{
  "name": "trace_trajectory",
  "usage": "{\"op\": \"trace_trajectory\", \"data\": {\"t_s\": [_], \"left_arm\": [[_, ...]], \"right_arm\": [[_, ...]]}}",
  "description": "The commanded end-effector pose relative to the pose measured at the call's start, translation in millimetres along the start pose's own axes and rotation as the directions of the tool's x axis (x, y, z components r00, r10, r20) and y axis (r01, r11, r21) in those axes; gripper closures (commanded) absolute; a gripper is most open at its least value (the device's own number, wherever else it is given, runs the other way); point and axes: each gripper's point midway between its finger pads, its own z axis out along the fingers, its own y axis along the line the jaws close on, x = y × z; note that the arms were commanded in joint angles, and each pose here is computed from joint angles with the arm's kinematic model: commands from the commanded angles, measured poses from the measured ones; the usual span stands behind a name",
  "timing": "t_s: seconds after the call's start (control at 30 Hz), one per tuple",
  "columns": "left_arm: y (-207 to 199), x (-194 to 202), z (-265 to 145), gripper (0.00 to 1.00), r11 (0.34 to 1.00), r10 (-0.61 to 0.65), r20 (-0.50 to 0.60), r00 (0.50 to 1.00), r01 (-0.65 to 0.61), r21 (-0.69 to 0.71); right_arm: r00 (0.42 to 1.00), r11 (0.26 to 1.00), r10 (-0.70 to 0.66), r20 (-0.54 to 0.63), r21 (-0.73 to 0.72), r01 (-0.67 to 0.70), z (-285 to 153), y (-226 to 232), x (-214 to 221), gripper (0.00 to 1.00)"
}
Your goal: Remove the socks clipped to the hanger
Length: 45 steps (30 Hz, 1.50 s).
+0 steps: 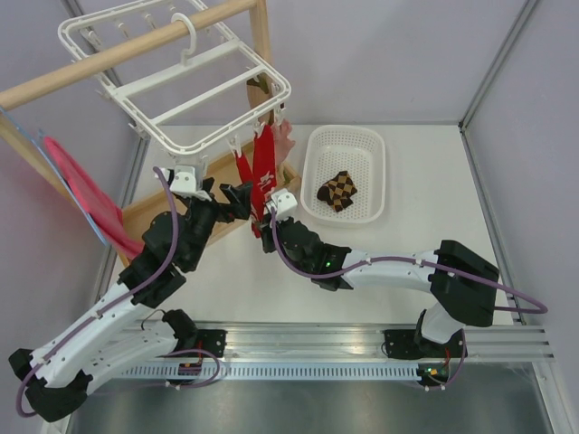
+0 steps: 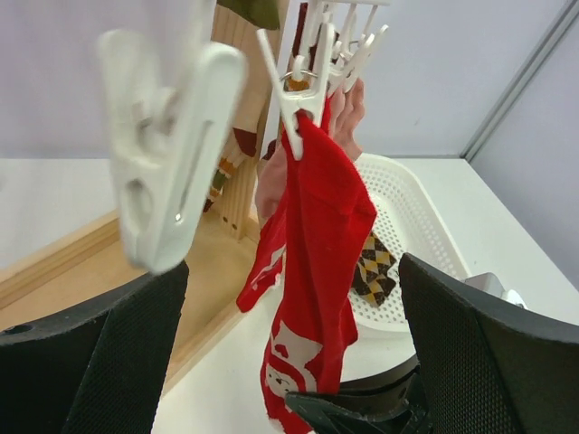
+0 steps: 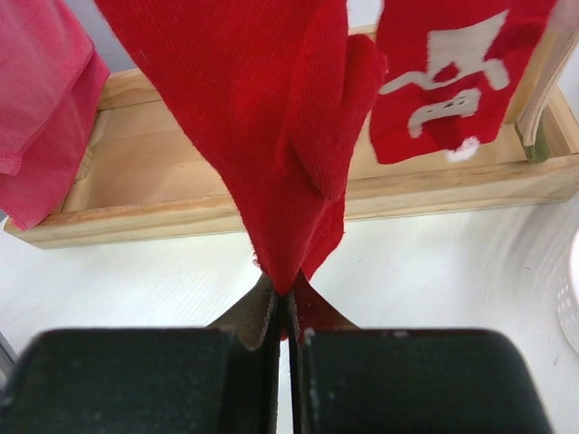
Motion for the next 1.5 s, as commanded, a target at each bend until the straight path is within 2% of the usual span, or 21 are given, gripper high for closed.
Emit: {"op": "trace_trajectory", "data": {"t_s": [0.0,0.5,0.6,0.83,1.03,1.3,1.47], "left_arm": [[1,-12,6,0.01,0.997,0.059,0.015,0.998,-0.058,-0.046],[-1,-49,27,0.00,0.984,0.098,0.059,0.993,-0.088,-0.152],[-1,-63,28,0.00,0.985,0.082,0.103,0.991,-0.064,-0.161],[13,-66,37,0.00,0.979,0.070,0.109,0.992,-0.047,-0.199],[19,-67,41,0.02,0.992,0.003,0.112,0.994,0.011,-0.128],[5,-68,45,0.02,0.999,0.012,0.104,0.994,-0.006,-0.050],[12,-66,52,0.06,0.999,0.003,0.092,0.996,0.001,-0.035]], "right_arm": [[1.000,0.999,0.025,0.012,-0.023,-0.025,-4,6,-4,0.99],[0.999,0.999,0.032,0.011,-0.041,-0.031,-16,2,-3,0.99],[0.999,0.999,0.036,0.013,-0.040,-0.036,-20,-1,-3,0.99],[0.998,0.997,0.049,0.032,-0.058,-0.047,-30,2,-12,0.99],[0.998,0.996,0.043,0.035,-0.076,-0.040,-37,8,-14,0.99],[0.999,0.996,0.034,0.028,-0.083,-0.032,-35,13,-11,0.99],[0.999,0.996,0.036,0.031,-0.087,-0.033,-38,14,-14,0.99]]}}
